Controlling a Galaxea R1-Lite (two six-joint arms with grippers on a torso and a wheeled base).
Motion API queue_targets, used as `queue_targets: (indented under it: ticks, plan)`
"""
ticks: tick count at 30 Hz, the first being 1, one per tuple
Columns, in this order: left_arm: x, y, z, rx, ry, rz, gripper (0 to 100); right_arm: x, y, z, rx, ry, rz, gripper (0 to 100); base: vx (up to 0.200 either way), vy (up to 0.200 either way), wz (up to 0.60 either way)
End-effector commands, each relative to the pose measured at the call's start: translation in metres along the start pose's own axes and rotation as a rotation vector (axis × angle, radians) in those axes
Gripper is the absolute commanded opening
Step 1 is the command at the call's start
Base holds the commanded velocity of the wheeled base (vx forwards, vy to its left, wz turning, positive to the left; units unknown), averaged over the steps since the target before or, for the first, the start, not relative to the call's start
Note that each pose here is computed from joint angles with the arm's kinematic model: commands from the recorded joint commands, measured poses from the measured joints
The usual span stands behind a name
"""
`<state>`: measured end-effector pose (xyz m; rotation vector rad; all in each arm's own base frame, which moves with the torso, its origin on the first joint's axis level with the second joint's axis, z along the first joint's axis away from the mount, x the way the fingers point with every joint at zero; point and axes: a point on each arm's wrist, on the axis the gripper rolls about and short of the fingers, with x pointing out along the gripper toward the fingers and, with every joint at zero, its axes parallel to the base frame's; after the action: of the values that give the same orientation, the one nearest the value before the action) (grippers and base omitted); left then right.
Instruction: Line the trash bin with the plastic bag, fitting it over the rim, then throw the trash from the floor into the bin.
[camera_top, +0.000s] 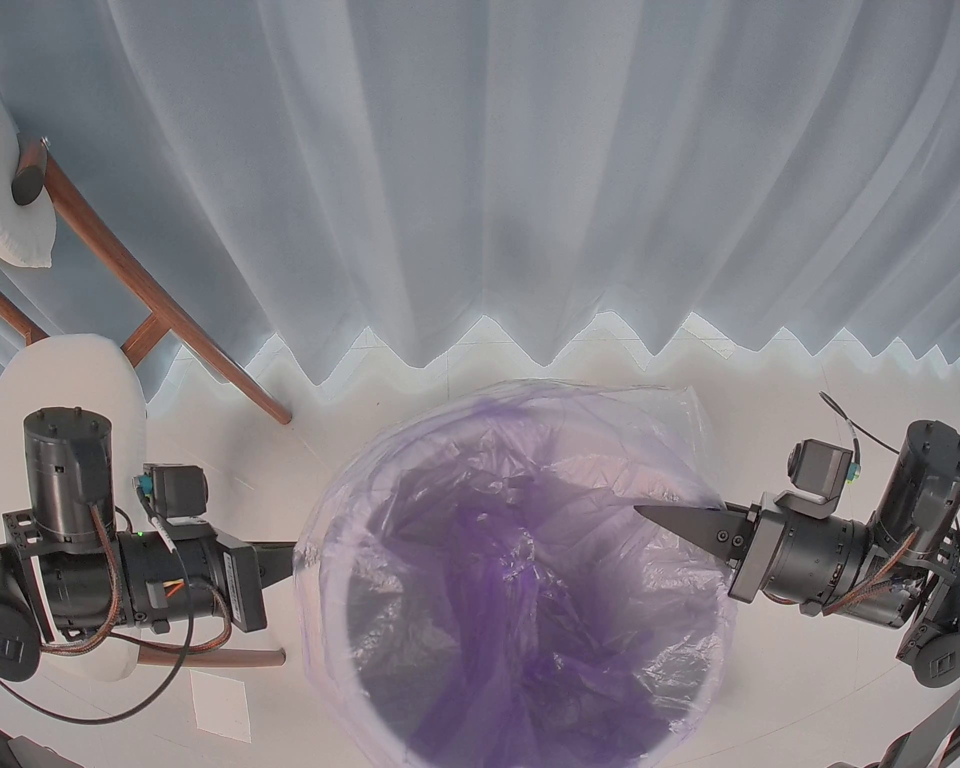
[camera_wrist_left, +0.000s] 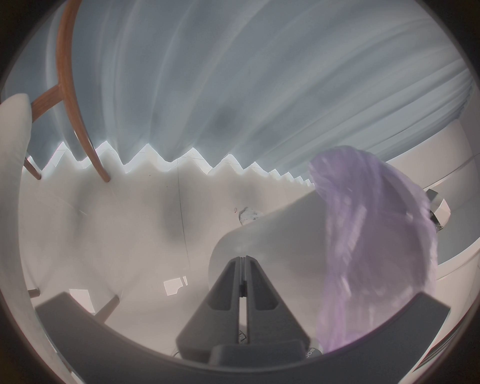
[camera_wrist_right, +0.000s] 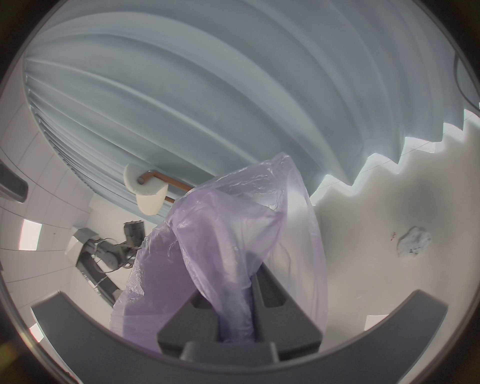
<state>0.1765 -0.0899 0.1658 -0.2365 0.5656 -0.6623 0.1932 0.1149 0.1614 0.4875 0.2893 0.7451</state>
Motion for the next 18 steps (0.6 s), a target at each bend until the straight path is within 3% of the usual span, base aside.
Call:
queue_targets:
  ticks: [1,12,14,15,18]
  plan:
    - [-0.017,0.0,-0.012,-0.002,-0.014,0.006,0,0.01,-0.011,-0.006,-0.01,0.003,-0.088,0,0.0,0.0,0.0]
    - [-0.037,0.016,-0.011,-0.051,-0.096,0.107,0,0.032,-0.027,-0.013,-0.02,-0.011,-0.244,0,0.0,0.0,0.0]
    - [-0.037,0.015,-0.01,-0.048,-0.101,0.099,0,0.034,-0.029,-0.014,-0.019,-0.012,-0.258,0,0.0,0.0,0.0]
    - [-0.04,0.007,-0.003,-0.041,-0.128,0.059,0,0.041,-0.035,-0.015,-0.023,-0.032,-0.315,0,0.0,0.0,0.0]
    - [-0.035,-0.008,-0.003,-0.028,-0.1,-0.022,0,0.052,-0.041,-0.015,-0.044,-0.078,-0.355,0,0.0,0.0,0.0]
